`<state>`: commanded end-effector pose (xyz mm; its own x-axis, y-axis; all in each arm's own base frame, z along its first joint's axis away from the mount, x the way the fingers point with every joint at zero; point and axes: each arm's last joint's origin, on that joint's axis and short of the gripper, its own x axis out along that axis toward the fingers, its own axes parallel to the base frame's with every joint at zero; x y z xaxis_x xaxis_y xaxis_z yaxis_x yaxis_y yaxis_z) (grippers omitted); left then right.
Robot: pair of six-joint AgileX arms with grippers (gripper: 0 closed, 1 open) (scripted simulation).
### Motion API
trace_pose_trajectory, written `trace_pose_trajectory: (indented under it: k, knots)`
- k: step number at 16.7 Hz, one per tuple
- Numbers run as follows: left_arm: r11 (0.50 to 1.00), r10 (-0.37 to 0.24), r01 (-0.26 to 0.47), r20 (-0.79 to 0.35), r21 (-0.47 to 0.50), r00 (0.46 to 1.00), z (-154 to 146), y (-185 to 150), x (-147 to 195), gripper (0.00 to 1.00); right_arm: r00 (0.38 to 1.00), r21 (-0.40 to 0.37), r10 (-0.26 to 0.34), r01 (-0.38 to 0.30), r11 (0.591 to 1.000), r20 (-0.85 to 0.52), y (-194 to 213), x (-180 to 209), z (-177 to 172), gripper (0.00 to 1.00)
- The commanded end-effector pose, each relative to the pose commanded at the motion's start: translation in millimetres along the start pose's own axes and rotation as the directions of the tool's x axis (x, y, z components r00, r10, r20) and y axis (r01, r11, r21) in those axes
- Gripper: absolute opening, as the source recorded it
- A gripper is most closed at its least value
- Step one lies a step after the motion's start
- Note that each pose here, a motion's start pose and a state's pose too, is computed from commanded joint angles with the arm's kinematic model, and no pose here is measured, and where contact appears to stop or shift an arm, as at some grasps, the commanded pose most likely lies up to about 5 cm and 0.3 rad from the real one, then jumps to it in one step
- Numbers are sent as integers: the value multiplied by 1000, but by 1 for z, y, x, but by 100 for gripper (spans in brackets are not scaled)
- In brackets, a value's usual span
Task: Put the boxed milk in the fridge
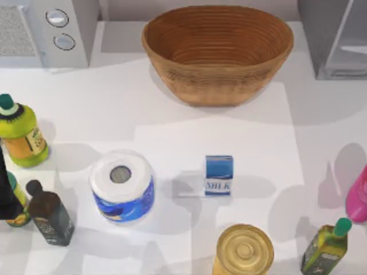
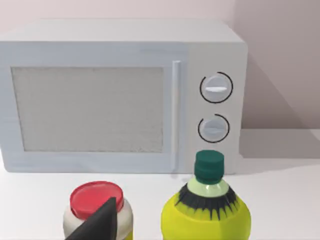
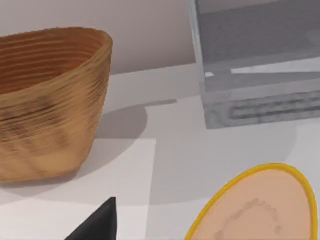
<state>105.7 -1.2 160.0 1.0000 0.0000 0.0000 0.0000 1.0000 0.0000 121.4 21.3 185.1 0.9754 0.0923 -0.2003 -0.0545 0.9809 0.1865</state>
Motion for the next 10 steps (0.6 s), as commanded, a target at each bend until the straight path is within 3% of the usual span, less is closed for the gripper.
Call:
trace_pose_trajectory:
  k: [6, 10]
  knots:
    - [1000, 0, 0, 0, 0, 1000, 0, 0, 0, 100, 977, 142, 72, -44, 989, -201, 68, 41, 34, 100]
    - [1000, 0, 0, 0, 0, 1000, 0, 0, 0, 100, 936, 111, 54, -16, 994, -347, 140, 76, 15, 100]
